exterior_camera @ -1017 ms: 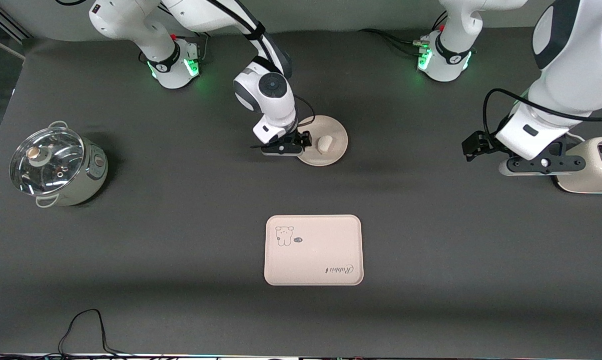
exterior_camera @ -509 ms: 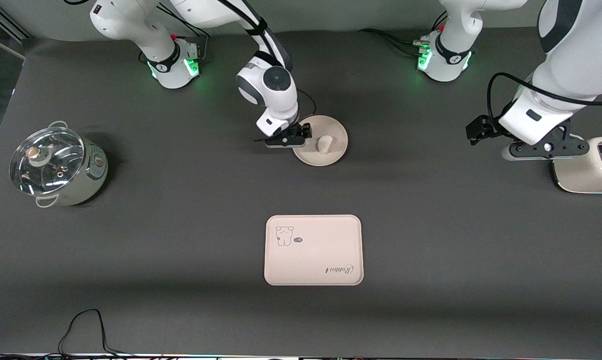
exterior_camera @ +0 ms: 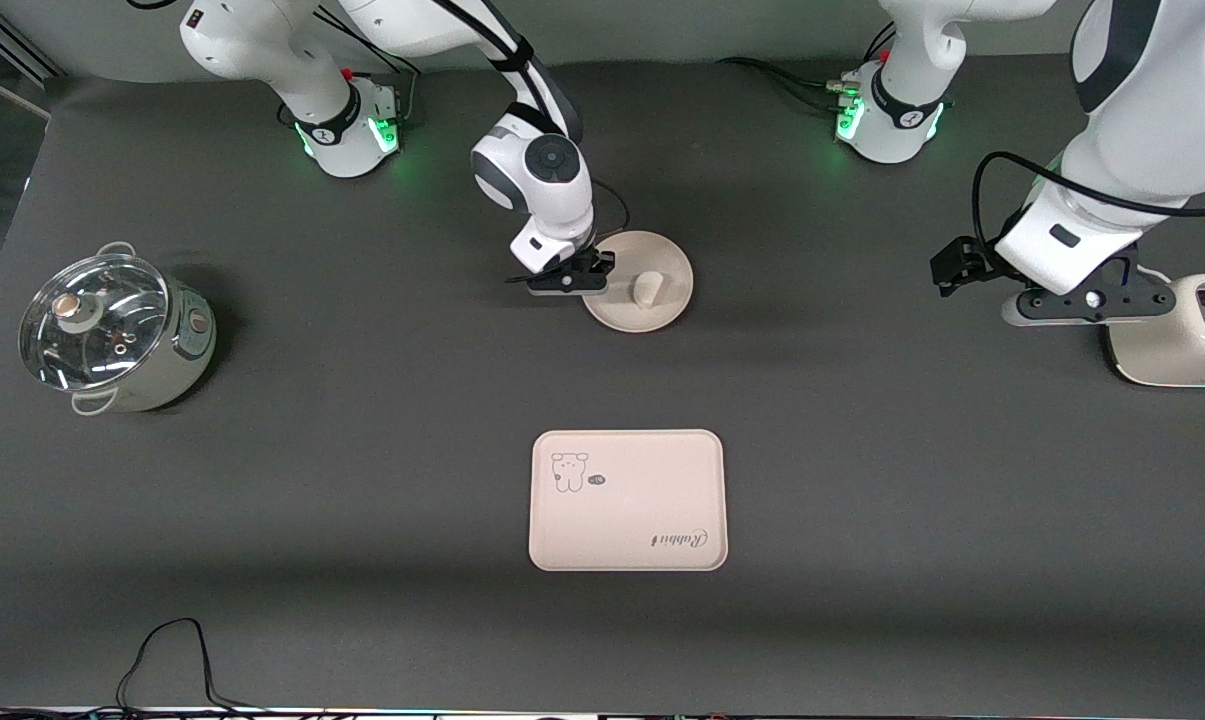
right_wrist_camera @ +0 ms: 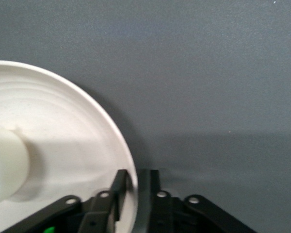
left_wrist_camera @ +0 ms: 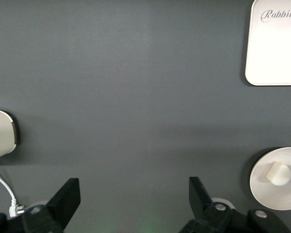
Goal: Place bun in plate and plate on tray
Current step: 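Close the right gripper on the plate rim, then lift the plate with the right gripper and carry it over the tray, then lower the plate onto the tray and open the right gripper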
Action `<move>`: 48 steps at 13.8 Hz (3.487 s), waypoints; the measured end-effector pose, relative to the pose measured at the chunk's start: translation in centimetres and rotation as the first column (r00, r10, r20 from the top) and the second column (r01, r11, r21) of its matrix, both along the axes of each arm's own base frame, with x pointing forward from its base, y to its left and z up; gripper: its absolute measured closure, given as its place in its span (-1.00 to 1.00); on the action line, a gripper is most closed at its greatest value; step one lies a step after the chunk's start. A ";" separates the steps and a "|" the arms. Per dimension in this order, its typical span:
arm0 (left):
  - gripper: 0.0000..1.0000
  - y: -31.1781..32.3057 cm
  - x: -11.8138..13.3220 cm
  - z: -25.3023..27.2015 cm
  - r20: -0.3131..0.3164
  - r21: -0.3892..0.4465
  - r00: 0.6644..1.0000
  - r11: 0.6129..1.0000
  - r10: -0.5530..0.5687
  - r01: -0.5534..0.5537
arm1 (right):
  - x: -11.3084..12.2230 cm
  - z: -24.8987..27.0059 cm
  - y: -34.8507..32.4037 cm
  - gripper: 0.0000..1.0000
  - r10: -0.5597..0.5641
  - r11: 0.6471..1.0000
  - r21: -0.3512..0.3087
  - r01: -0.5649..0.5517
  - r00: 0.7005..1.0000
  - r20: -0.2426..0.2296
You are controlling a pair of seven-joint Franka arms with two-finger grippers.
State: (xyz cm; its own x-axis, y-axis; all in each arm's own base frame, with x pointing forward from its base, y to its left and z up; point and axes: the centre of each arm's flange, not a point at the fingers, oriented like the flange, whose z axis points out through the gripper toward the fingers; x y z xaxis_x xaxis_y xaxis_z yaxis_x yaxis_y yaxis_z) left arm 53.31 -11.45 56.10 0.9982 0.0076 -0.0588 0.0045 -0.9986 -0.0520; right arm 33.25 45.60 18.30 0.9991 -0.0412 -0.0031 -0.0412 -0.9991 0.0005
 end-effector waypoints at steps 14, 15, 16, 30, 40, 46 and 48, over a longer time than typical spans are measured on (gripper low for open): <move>-1.00 1.5 -0.8 -0.1 0.006 0.003 1.000 1.000 0.023 -0.023 | 7.1 13.1 -4.4 0.92 0.125 0.946 0.292 -0.138 0.990 0.064; -1.00 1.5 -0.8 -0.2 0.004 0.004 1.000 1.000 0.024 -0.024 | 7.6 14.6 -5.4 0.92 0.142 0.928 0.339 -0.154 0.988 0.060; -1.00 1.5 -0.8 -0.2 0.003 0.004 1.000 1.000 0.024 -0.024 | 8.3 15.7 -6.4 0.92 0.150 0.914 0.372 -0.162 0.987 0.062; -1.00 3.2 -0.8 0.1 0.008 0.001 0.998 0.998 0.055 -0.055 | 35.9 17.3 -14.9 0.92 -0.051 0.894 0.448 -0.009 0.991 0.121; -1.00 5.4 -0.5 0.2 0.009 -0.002 0.995 0.995 0.097 -0.097 | 37.2 0.0 -12.2 0.92 -0.086 0.916 0.394 0.081 0.996 -0.005; -1.00 5.4 -0.5 0.2 0.010 -0.002 0.995 0.995 0.097 -0.097 | 36.3 0.0 -10.3 0.92 -0.065 0.916 0.396 0.063 0.998 -0.007; -1.00 5.4 -0.5 0.2 0.010 -0.002 0.995 0.995 0.097 -0.097 | 35.9 -0.4 -9.8 0.92 -0.057 0.918 0.392 0.058 0.998 -0.014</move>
